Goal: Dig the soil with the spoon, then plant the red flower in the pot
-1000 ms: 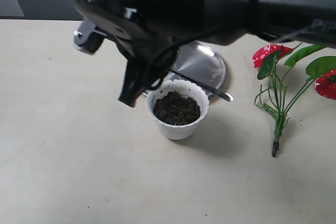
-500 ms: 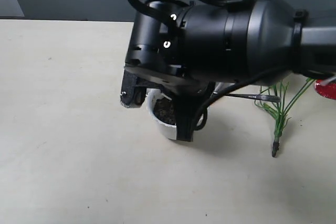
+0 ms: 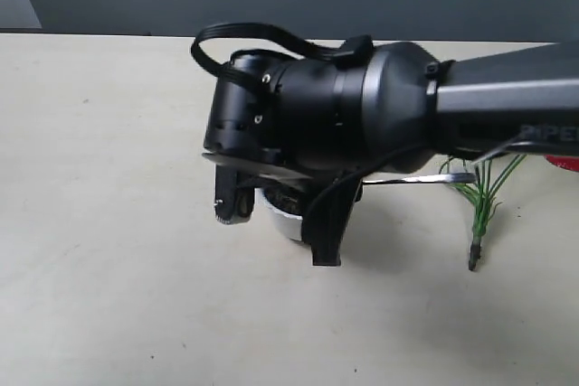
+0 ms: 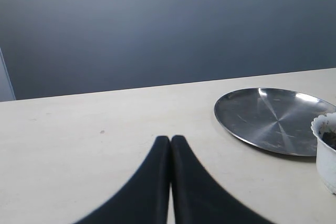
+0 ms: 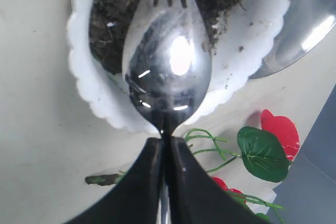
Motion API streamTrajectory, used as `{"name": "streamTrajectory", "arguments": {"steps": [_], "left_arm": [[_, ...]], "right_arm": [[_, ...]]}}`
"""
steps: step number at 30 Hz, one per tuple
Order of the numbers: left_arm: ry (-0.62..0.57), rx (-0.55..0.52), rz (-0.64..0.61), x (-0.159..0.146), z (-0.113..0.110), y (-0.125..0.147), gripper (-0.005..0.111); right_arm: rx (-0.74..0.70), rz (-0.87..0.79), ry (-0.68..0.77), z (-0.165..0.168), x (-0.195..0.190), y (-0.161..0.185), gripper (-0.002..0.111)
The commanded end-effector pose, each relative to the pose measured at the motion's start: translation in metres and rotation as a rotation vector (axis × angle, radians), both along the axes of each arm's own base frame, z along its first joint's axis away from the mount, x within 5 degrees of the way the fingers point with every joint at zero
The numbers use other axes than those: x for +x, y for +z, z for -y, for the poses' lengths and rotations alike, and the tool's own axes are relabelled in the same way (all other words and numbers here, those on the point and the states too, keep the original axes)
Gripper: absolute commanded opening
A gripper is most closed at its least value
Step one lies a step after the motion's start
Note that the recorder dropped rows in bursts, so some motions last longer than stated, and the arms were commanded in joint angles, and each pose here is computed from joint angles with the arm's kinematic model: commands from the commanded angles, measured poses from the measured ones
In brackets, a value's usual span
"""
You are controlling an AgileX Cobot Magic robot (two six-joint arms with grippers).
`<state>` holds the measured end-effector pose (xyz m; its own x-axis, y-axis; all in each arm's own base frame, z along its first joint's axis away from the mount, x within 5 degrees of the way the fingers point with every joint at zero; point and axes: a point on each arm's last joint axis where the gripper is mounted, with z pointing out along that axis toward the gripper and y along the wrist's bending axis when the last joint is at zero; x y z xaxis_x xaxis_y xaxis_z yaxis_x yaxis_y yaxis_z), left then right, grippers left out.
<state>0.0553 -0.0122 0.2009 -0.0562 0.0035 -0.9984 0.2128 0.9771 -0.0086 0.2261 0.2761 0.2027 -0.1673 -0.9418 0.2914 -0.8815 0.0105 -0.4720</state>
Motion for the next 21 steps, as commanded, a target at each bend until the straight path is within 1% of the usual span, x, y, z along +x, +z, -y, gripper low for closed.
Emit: {"name": "streamTrajectory", "arguments": {"steps": [1,4,7,9,10,13,15,16,19,21], "left_arm": [[-0.006,0.001,0.016,0.000,0.000,0.001,0.001],[-0.006,0.001,0.016,0.000,0.000,0.001,0.001],[-0.006,0.001,0.016,0.000,0.000,0.001,0.001],[-0.006,0.001,0.016,0.000,0.000,0.001,0.001],[-0.006,0.001,0.016,0.000,0.000,0.001,0.001],[-0.006,0.001,0.016,0.000,0.000,0.001,0.001],[-0.006,0.001,0.016,0.000,0.000,0.001,0.001],[-0.006,0.001,0.016,0.000,0.000,0.001,0.001],[-0.006,0.001,0.016,0.000,0.000,0.001,0.001],[-0.006,0.001,0.016,0.000,0.000,0.001,0.001]], "right_arm": [[-0.030,0.015,0.014,0.000,0.003,-0.004,-0.001],[-0.007,0.043,0.002,0.002,0.003,0.004,-0.001],[0.046,0.077,-0.027,0.005,0.001,0.019,-0.001],[0.056,0.079,-0.029,0.006,0.000,0.023,-0.001],[0.052,0.067,-0.024,0.006,0.000,0.021,-0.001],[-0.007,0.036,-0.007,0.002,0.003,0.002,-0.001],[-0.038,0.025,-0.015,0.001,0.007,-0.011,-0.001],[-0.034,0.037,-0.045,0.001,0.009,-0.015,-0.001],[-0.002,0.065,-0.114,0.004,0.012,-0.014,-0.001],[0.043,0.092,-0.150,0.006,0.011,-0.004,-0.001]]}}
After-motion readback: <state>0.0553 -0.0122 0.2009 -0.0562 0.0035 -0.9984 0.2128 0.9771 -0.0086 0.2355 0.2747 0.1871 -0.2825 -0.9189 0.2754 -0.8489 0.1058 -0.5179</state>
